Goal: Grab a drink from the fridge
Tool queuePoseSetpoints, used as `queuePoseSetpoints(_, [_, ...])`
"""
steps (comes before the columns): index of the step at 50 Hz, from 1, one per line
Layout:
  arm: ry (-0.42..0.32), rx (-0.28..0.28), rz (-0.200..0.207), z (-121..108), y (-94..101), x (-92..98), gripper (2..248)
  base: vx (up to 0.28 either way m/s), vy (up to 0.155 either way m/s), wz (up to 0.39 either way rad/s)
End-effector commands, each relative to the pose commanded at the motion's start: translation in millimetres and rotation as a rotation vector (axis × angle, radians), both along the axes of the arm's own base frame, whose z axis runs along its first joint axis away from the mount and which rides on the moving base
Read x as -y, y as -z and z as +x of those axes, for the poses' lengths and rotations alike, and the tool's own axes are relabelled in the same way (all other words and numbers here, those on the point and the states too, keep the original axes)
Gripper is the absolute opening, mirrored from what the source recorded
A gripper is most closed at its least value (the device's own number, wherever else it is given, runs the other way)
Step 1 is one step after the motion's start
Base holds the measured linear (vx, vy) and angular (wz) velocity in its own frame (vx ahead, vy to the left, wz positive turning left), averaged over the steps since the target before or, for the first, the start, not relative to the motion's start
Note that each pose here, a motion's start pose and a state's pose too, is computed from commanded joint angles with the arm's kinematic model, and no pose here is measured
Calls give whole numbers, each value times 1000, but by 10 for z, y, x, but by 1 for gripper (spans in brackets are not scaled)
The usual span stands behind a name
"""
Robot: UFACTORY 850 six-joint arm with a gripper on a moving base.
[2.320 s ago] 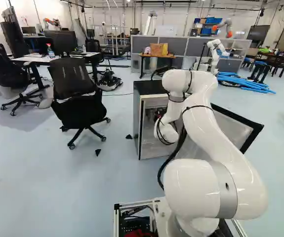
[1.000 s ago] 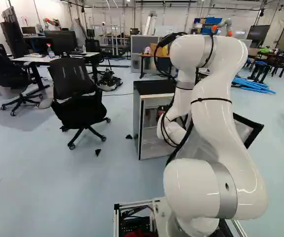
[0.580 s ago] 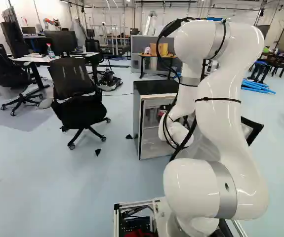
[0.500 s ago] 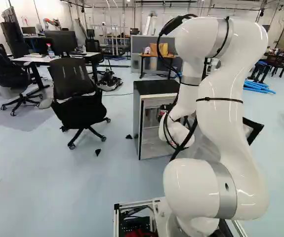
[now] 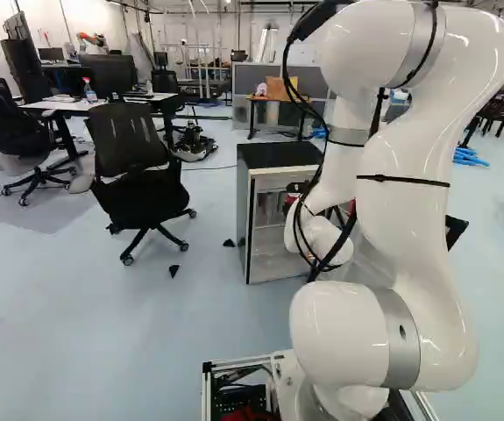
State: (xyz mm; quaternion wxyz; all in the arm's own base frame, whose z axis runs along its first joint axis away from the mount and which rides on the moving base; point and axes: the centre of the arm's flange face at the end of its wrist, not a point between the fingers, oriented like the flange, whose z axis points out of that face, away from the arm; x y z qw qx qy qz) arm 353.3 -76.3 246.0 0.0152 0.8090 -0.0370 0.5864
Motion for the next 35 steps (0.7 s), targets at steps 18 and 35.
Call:
queuePoseSetpoints(18, [0,42,-11,-12,-183,-4,95,0,0,0])
queuePoseSetpoints(35, [1,88,-23,68,-342,23,95,0,0,0])
